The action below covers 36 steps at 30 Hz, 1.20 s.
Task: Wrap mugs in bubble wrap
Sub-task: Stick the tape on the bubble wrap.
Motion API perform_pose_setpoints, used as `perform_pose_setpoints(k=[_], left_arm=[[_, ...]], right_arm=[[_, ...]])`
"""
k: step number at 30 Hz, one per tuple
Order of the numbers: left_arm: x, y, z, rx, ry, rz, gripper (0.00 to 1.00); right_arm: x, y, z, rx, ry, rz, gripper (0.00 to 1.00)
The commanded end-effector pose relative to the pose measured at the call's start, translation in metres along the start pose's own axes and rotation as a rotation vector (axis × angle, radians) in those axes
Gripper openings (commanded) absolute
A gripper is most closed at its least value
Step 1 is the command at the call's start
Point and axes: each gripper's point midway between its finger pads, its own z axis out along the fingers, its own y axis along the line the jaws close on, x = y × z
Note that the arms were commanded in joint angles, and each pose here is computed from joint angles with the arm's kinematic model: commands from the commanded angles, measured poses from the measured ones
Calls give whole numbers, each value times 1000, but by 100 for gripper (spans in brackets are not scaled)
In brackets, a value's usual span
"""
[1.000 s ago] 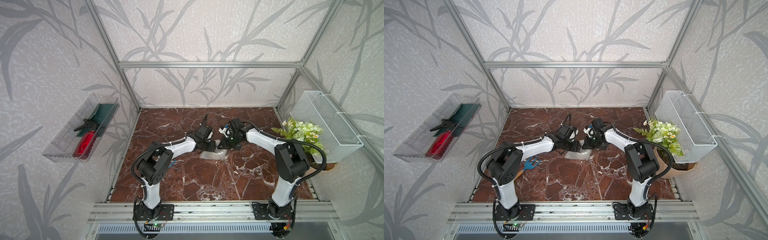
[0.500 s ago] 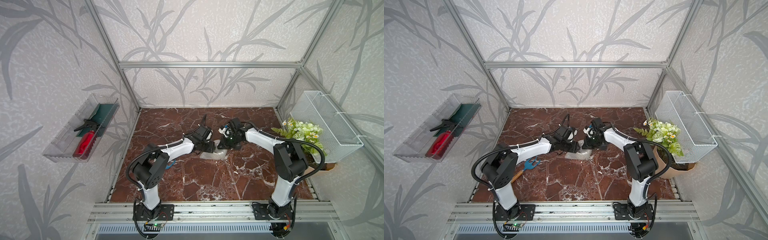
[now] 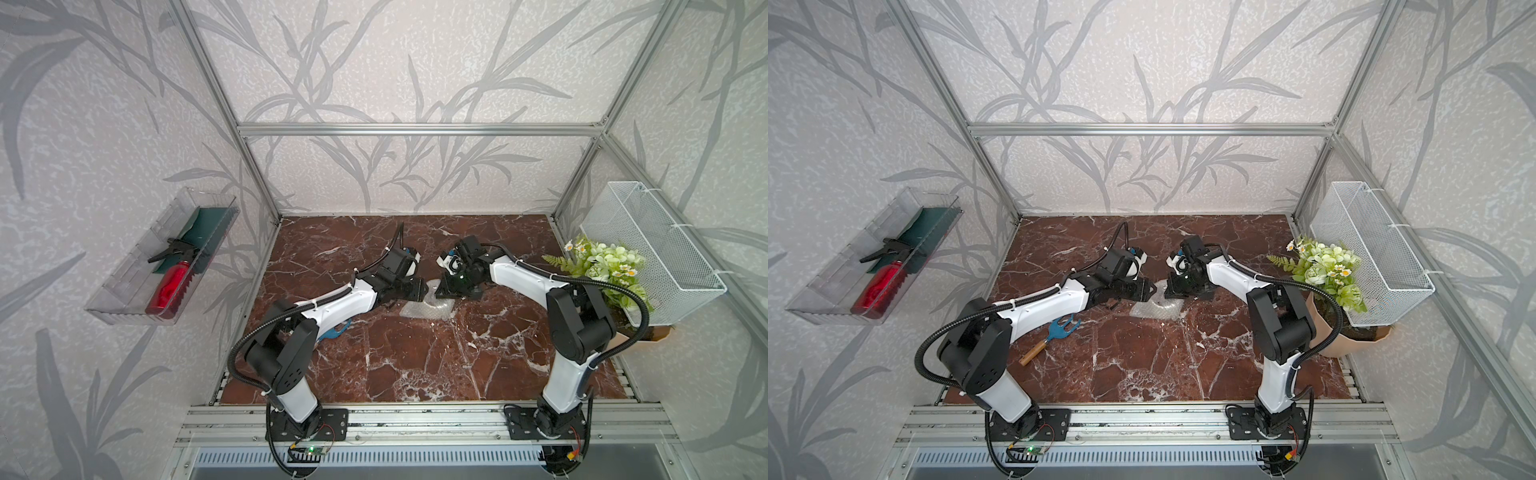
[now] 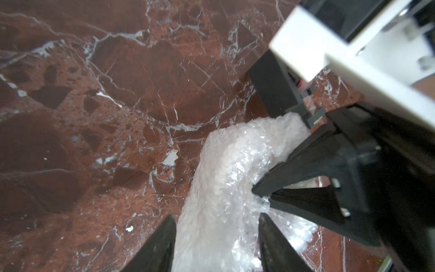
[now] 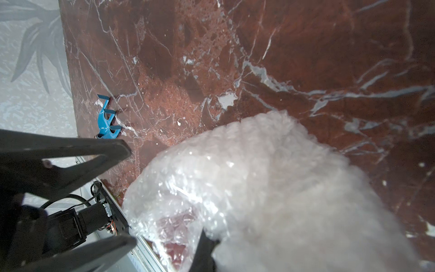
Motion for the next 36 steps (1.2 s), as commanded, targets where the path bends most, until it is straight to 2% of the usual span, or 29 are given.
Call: perform_pose_setpoints(k=[1,15,28,36], left_arm=[[-19,0,-6,-9,-75,11,58],[-38,2,21,-35,-83,7,61],[-20,14,49,-64,-10,-18,59],[-7,25,53,-107,29,-28,56]], right_arm=[[16,-19,9,80,59,51,0],[19,-19,8,77,52,53,0],[20,-17,6,75,47,52,0],[22,-14,-1,72,37,60,0]])
